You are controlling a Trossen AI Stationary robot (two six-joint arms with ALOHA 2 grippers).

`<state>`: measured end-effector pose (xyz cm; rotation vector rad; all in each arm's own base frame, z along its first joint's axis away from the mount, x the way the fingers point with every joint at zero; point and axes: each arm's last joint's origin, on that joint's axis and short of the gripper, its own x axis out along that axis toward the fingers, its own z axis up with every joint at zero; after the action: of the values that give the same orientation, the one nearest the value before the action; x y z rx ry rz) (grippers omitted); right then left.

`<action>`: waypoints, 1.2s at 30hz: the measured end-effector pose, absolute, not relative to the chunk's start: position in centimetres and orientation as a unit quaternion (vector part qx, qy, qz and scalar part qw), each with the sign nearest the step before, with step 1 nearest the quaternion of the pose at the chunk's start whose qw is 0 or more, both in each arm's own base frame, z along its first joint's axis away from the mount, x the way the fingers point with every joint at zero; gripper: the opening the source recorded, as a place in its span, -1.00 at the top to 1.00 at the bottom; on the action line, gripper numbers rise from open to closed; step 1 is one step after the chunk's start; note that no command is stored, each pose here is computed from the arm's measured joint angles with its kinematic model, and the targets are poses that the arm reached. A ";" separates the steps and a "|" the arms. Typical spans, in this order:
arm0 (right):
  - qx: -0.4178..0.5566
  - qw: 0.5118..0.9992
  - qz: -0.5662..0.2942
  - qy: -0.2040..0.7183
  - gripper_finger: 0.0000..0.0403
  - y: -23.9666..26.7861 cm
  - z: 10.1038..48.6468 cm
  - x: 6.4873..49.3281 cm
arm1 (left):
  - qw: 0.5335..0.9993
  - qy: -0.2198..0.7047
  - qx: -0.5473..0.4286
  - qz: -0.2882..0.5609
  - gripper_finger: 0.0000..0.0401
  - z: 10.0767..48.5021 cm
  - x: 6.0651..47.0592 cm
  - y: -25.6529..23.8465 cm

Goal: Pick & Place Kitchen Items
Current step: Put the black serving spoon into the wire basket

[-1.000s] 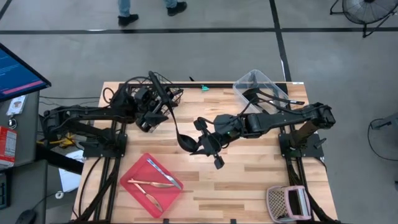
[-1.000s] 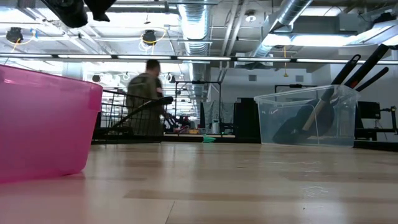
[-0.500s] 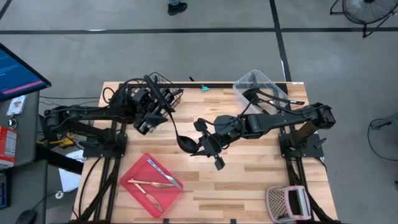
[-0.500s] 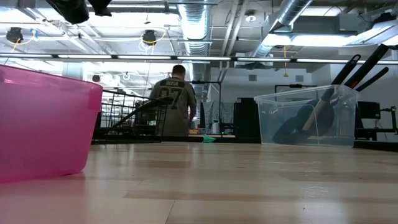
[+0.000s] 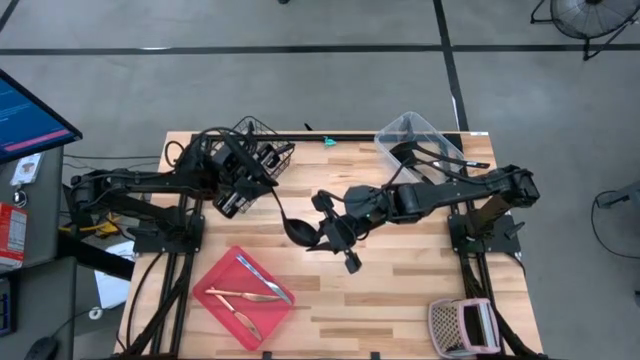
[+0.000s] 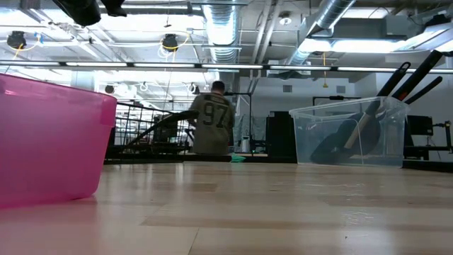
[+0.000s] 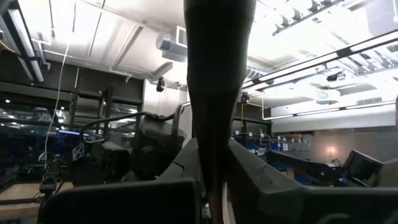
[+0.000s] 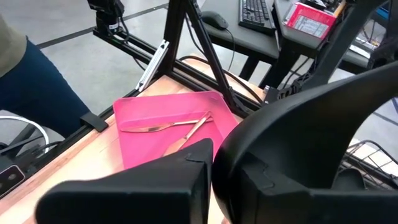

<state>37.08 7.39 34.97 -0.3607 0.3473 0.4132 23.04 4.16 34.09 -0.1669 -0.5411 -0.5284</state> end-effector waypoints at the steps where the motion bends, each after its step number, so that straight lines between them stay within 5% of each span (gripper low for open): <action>1: -0.175 0.948 0.202 0.171 0.83 7.4 35.0 37.1 | 0.926 -0.264 -0.081 -0.257 0.89 34.1 23.0 4.2; 10: -0.145 0.962 0.150 0.174 0.68 7.0 35.2 37.2 | 0.927 -0.265 -0.075 -0.254 0.94 34.1 23.0 4.3; 24: -0.146 0.972 0.130 0.133 -0.36 7.0 38.9 36.0 | 0.941 -0.237 -0.068 -0.233 0.95 33.4 23.5 4.7; 36: -0.161 0.957 0.052 0.237 -0.45 8.1 43.9 30.8 | 0.993 -0.100 -0.048 -0.032 0.95 30.1 24.3 8.6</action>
<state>30.82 8.05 43.93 -0.3267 0.4800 0.1046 24.28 8.60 30.08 -0.0967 -0.2003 -0.0649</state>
